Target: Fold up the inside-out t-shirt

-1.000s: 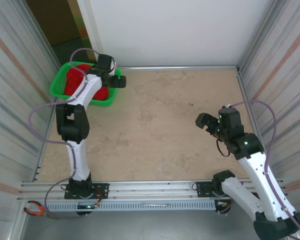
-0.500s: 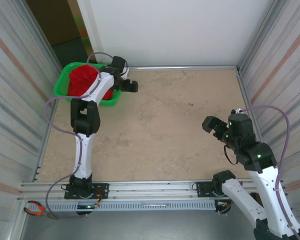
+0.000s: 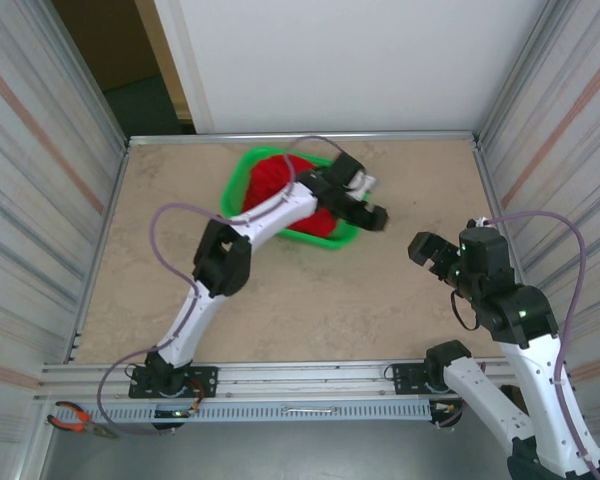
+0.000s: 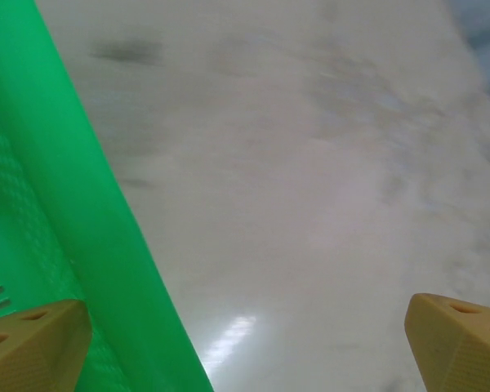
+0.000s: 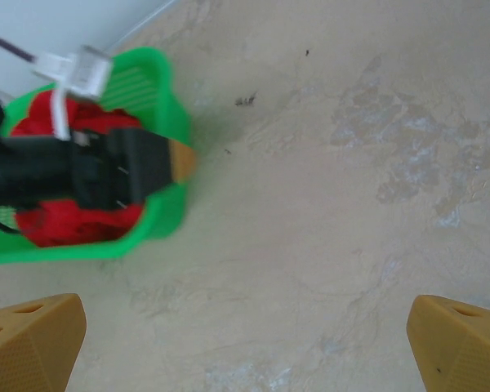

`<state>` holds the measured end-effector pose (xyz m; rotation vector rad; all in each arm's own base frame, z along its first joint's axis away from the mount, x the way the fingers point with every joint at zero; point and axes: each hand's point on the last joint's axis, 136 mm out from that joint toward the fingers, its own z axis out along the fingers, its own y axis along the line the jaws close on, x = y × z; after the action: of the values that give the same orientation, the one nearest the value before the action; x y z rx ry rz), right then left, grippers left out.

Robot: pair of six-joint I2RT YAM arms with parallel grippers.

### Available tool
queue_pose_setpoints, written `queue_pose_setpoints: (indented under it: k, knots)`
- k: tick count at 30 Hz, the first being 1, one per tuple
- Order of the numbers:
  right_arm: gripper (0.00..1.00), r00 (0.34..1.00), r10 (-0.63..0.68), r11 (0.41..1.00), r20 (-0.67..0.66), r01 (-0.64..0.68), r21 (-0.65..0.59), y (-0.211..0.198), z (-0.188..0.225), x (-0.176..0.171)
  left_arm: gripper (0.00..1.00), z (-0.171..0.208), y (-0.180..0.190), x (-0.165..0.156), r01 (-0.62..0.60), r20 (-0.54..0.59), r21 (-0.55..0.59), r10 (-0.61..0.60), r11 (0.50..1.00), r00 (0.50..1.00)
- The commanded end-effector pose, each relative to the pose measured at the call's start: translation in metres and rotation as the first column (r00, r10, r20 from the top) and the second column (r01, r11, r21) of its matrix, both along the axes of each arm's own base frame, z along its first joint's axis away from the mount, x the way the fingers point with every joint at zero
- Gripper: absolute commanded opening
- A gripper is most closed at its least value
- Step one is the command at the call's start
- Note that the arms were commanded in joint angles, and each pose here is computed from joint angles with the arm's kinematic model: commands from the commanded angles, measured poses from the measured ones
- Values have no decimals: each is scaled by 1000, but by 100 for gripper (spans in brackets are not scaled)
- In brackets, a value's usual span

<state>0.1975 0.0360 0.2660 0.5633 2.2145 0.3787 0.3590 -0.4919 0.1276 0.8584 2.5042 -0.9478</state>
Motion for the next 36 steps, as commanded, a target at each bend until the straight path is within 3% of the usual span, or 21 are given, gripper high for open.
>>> queue_pose_setpoints:
  k: [1,6,9,12,18,22,30,36]
  knots:
    - [99,999,-41,999,27,40,18,-7,16,-5,99,54,-40,-26,83,27,-154,-80,985,996]
    - [99,998,-52,999,38,51,12,-9,20,-6,99,135,-18,-23,44,138,-243,-10,969,990]
    - [99,999,-41,999,21,40,5,-6,16,-1,99,183,21,-21,-42,188,-302,103,952,977]
    - [99,1000,-25,1000,-10,25,-10,-2,7,8,99,194,70,-24,-178,188,-292,239,940,953]
    - [99,998,28,999,-58,-30,-25,13,-4,33,99,142,167,-48,-414,101,-208,441,886,892]
    - [99,988,99,995,-119,-100,0,30,-16,51,99,93,195,-68,-467,50,-163,480,869,876]
    - [99,965,80,997,-249,-79,12,28,-64,81,99,39,166,-55,-437,-19,-112,438,893,899]
    - [99,966,46,999,-255,-40,29,16,-70,68,99,17,132,-19,-410,-6,-79,411,909,912]
